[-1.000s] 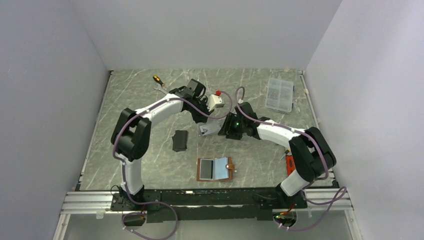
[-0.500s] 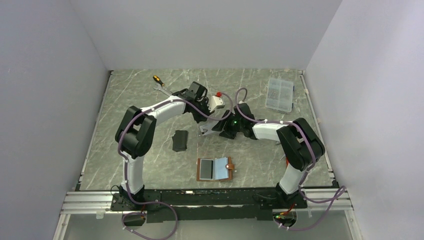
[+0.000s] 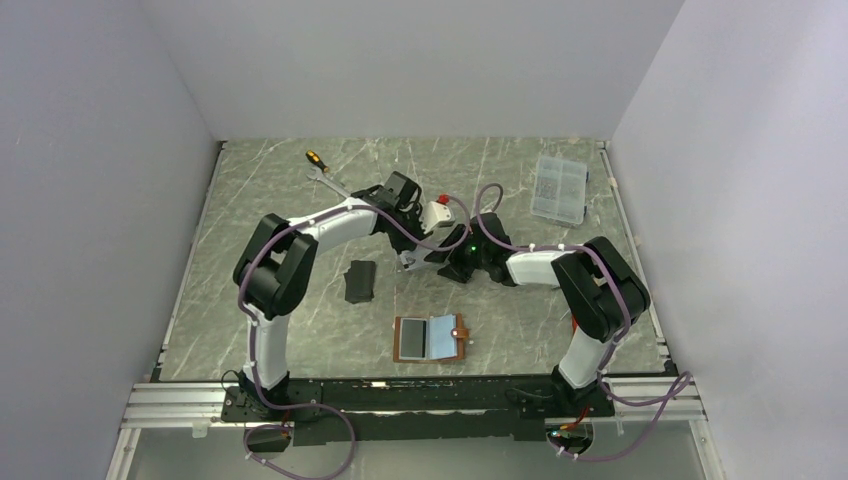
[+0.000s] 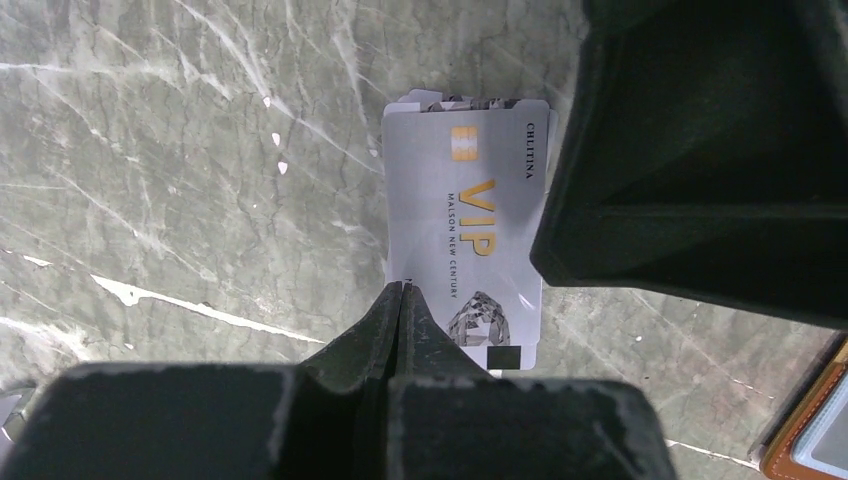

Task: Put the credit cards into the card holder
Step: Pick up the credit card from the center of the board.

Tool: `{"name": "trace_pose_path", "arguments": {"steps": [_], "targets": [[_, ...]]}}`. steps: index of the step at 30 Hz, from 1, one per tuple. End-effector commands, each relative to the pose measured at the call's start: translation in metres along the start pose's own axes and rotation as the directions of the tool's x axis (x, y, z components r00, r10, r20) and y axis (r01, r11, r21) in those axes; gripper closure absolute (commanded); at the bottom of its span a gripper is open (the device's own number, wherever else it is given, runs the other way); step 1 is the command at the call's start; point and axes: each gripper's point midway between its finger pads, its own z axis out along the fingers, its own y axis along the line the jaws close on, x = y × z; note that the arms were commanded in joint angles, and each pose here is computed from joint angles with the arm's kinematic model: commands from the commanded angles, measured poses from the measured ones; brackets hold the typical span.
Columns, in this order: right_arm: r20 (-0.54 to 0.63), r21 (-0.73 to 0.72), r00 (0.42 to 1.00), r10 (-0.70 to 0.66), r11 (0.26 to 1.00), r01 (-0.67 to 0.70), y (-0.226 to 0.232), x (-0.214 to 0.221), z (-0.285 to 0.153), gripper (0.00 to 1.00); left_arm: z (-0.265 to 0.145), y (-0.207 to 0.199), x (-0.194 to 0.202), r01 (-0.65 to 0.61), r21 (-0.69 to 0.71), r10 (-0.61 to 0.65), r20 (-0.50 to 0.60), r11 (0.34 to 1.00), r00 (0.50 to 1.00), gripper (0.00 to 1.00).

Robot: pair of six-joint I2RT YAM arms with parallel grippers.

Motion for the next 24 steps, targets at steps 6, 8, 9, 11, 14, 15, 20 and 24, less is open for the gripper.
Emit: {"name": "trace_pose_path", "arguments": {"steps": [6,8,9,11,14,15,20,24], "targets": [[0.044,0.015,0.996,0.072,0.997,-0.072,-0.010,-0.006,0.007,0.45,0.008,-0.008,0.006,-0.040,0.003,0.040,-0.027,0.999,0.999,1.00],[0.040,0.021,0.996,0.078,0.997,-0.079,-0.012,-0.005,0.009,0.45,0.009,-0.012,0.007,-0.040,0.012,0.041,-0.032,0.999,0.999,1.00],[0.038,0.022,0.996,0.081,0.996,-0.082,-0.013,-0.004,0.009,0.46,0.010,-0.015,0.007,-0.041,0.020,0.042,-0.035,0.999,0.998,1.00],[0.036,0.022,0.995,0.088,0.996,-0.089,-0.014,-0.003,0.011,0.46,0.011,-0.019,0.007,-0.043,0.033,0.044,-0.036,0.999,0.998,1.00],[0.039,0.030,0.995,0.095,0.995,-0.096,-0.017,-0.003,0.011,0.47,0.011,-0.025,0.007,-0.043,0.055,0.045,-0.036,0.998,0.998,1.00],[0.040,0.035,0.995,0.096,0.995,-0.097,-0.018,-0.003,0.012,0.47,0.011,-0.028,0.007,-0.041,0.067,0.044,-0.039,0.997,0.998,1.00],[0.046,0.053,0.995,0.093,0.994,-0.096,-0.021,-0.005,0.013,0.48,0.003,-0.044,-0.001,-0.005,0.129,0.007,-0.013,0.992,1.000,1.00],[0.047,0.067,0.994,0.100,0.992,-0.103,-0.025,-0.004,0.014,0.50,-0.006,-0.046,-0.015,0.022,0.155,-0.027,0.025,0.988,0.999,1.00]]}}
